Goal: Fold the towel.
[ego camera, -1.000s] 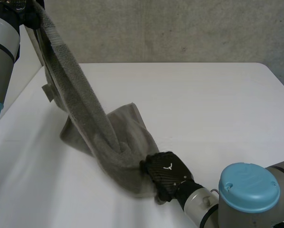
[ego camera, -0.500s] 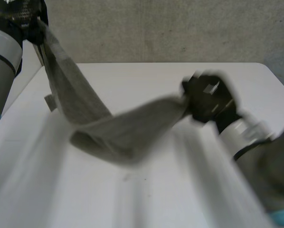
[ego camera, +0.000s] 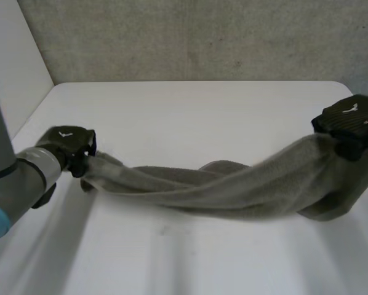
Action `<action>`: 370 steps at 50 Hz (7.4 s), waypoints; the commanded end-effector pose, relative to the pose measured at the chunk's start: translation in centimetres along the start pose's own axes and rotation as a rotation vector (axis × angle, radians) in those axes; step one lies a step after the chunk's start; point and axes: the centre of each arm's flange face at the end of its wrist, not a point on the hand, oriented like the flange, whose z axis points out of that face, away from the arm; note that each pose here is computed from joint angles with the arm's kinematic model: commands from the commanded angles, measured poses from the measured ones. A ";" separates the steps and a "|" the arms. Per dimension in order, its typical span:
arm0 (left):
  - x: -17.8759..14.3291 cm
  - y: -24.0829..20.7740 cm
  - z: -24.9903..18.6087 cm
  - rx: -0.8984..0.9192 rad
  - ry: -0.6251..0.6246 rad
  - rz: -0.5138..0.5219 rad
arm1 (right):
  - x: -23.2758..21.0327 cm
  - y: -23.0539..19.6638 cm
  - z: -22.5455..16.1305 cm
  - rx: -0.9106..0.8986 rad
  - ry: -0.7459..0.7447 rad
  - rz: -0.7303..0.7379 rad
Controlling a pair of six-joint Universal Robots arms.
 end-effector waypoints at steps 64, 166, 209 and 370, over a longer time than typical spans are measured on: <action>-4.9 3.4 1.9 -0.106 -0.105 -0.080 | -4.7 6.2 1.7 -0.007 0.080 0.101; 2.1 0.5 17.9 0.054 0.316 -0.006 | -5.2 7.2 9.3 0.073 0.052 0.216; 1.2 0.1 16.9 0.019 0.235 0.140 | -5.1 7.1 9.2 0.074 0.053 0.214; -0.2 2.0 14.8 0.217 0.090 0.332 | -0.9 5.4 17.3 0.080 0.227 -0.310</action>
